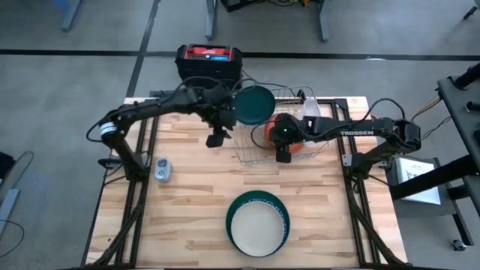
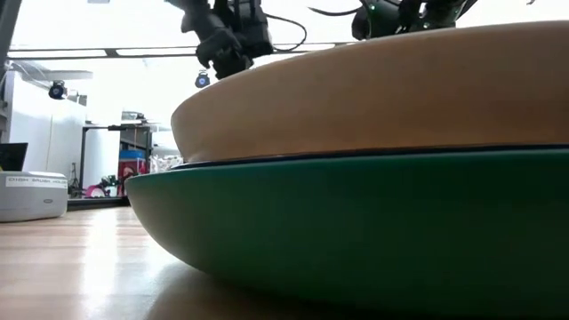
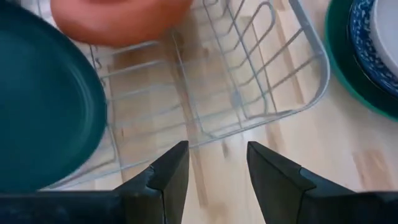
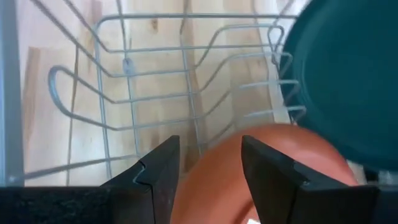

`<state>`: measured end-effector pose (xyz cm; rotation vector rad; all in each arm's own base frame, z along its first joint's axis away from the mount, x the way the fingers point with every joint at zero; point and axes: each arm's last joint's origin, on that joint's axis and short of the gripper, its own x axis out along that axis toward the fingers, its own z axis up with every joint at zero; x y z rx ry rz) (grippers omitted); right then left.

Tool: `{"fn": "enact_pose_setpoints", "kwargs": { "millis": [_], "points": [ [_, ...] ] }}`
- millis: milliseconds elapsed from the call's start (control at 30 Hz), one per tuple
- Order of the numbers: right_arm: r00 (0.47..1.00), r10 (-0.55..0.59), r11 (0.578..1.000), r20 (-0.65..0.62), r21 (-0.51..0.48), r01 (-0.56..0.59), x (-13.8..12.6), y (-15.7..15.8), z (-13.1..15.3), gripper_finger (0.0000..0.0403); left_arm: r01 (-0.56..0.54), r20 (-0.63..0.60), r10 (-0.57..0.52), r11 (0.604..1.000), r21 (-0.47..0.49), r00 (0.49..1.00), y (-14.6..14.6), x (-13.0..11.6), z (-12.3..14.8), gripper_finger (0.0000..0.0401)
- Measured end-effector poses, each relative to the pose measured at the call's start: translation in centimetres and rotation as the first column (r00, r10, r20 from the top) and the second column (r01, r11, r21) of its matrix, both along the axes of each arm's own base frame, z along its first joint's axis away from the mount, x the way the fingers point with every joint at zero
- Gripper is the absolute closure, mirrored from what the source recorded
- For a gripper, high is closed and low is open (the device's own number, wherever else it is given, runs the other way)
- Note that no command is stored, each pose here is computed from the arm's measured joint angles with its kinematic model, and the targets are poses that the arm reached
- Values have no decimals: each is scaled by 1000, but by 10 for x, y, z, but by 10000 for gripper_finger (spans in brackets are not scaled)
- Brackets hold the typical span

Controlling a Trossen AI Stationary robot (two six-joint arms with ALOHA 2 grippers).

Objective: Sort dishes
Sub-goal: Put the orange plate in the dish rack

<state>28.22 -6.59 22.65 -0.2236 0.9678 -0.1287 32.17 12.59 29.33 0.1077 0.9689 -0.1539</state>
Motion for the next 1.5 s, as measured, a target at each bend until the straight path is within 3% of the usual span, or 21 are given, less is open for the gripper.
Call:
{"fn": "enact_pose_setpoints", "kwargs": {
  "millis": [167, 400, 567, 800, 933, 1067, 1333, 1500],
  "points": [
    [995, 102, 992, 16, -80, -101, 14, -1, 11, 259, 6, 132, -13, 998, 56, 991, -7, -5, -5, 249],
    [997, -17, 1000, -70, 18, 18, 40, -4, 0, 286, 1, 264, -41, 989, 150, 964, -5, 3, -23, 249],
    [961, -156, 987, -229, -10, 158, 53, -5, -10, 291, 9, 258, -55, 984, 178, 965, -4, 4, -28, 249],
    [927, -295, 953, -233, 1, 303, 65, -6, 0, 257, 34, 222, -79, 979, 201, 972, -5, -1, -47, 249],
    [903, -331, 943, -273, -54, 329, 68, -6, -7, 230, 39, 258, -98, 974, 222, 961, -6, -2, -56, 249],
    [882, -373, 925, -290, -42, 377, 68, -7, -9, 214, 36, 269, -98, 973, 227, 958, -6, -2, -59, 249],
    [840, -447, 885, -307, -17, 465, 64, -12, -11, 216, 39, 259, -98, 974, 224, 961, -6, -3, -60, 249],
    [837, -439, 888, -327, -15, 460, 65, -16, -15, 217, 58, 262, -114, 975, 213, 958, -6, -3, -60, 249]
  ]
}}
